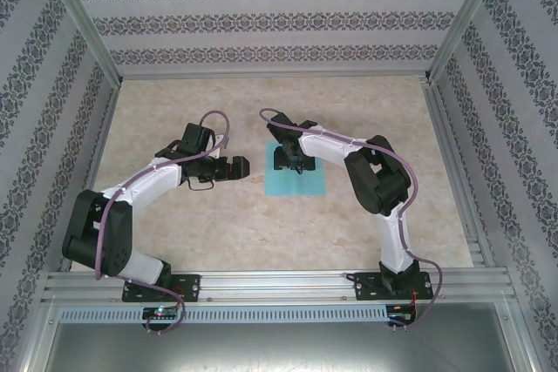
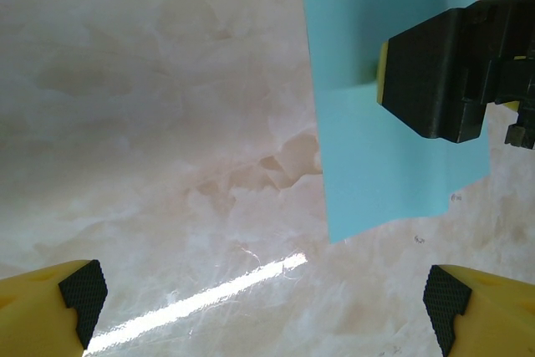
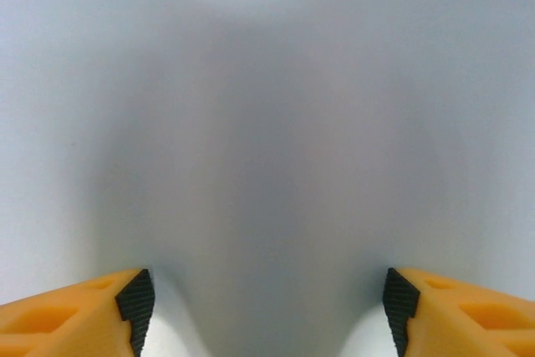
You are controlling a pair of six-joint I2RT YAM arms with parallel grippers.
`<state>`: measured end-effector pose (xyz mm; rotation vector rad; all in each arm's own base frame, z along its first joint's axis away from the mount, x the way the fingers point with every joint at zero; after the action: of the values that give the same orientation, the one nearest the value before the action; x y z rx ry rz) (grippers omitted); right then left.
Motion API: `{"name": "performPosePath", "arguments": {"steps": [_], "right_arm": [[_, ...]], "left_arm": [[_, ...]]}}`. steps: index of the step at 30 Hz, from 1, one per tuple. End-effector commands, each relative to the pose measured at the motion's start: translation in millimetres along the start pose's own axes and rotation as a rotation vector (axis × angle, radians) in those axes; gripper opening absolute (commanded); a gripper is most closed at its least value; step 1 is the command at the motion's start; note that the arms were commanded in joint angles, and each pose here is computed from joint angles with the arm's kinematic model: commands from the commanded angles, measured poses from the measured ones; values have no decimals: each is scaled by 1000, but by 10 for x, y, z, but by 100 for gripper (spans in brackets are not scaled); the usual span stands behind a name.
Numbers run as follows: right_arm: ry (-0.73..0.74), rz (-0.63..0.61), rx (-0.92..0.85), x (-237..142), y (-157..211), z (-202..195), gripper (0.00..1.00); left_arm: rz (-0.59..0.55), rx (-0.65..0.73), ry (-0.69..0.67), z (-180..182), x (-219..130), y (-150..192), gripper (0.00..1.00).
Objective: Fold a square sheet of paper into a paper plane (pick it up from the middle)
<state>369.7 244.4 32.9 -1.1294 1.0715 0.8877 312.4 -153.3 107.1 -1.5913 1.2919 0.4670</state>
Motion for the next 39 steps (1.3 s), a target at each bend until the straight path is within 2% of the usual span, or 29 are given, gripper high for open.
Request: {"name": "performPosePath", "arguments": {"steps": [1, 8, 12, 20, 23, 27, 32, 36, 39], "right_arm": [[25, 25, -32, 47, 126, -68, 68], [-28, -15, -31, -129, 34, -3, 46], [-45, -31, -34, -226, 10, 36, 42], [-166, -40, -29, -540, -2, 192, 25], [-242, -36, -22, -710, 12, 274, 22], [-422, -36, -25, -1058, 17, 494, 22], [-648, 17, -7, -1388, 95, 655, 22], [-800, 76, 48, -1421, 130, 677, 22], [-795, 108, 58, -1277, 188, 607, 23]], "left_arm": [[-12, -18, 18, 11, 29, -23, 100], [-11, -29, 25, 10, 46, -23, 100], [-13, -29, 27, -6, 26, -38, 100], [-39, -25, 9, -63, -164, -106, 100], [-55, -23, 5, -92, -268, -132, 100], [-96, -46, -13, -112, -479, -196, 100], [-203, -103, -3, -143, -834, -312, 100], [-232, -110, 80, -285, -930, -372, 100], [-232, -139, 163, -363, -854, -401, 98]]}}
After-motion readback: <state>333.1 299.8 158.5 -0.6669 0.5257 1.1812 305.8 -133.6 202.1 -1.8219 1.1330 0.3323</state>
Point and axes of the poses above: each hand's point on the last joint's axis, 136 mm out from that joint toward the fingers, its own x axis out along the fingers, its own z axis along the line the jaws close on, y = z × x, the point moved 2 cm from there along -x, back along the fingers, and after that the axes turned 10 degrees about x, right-handed, at the moved point
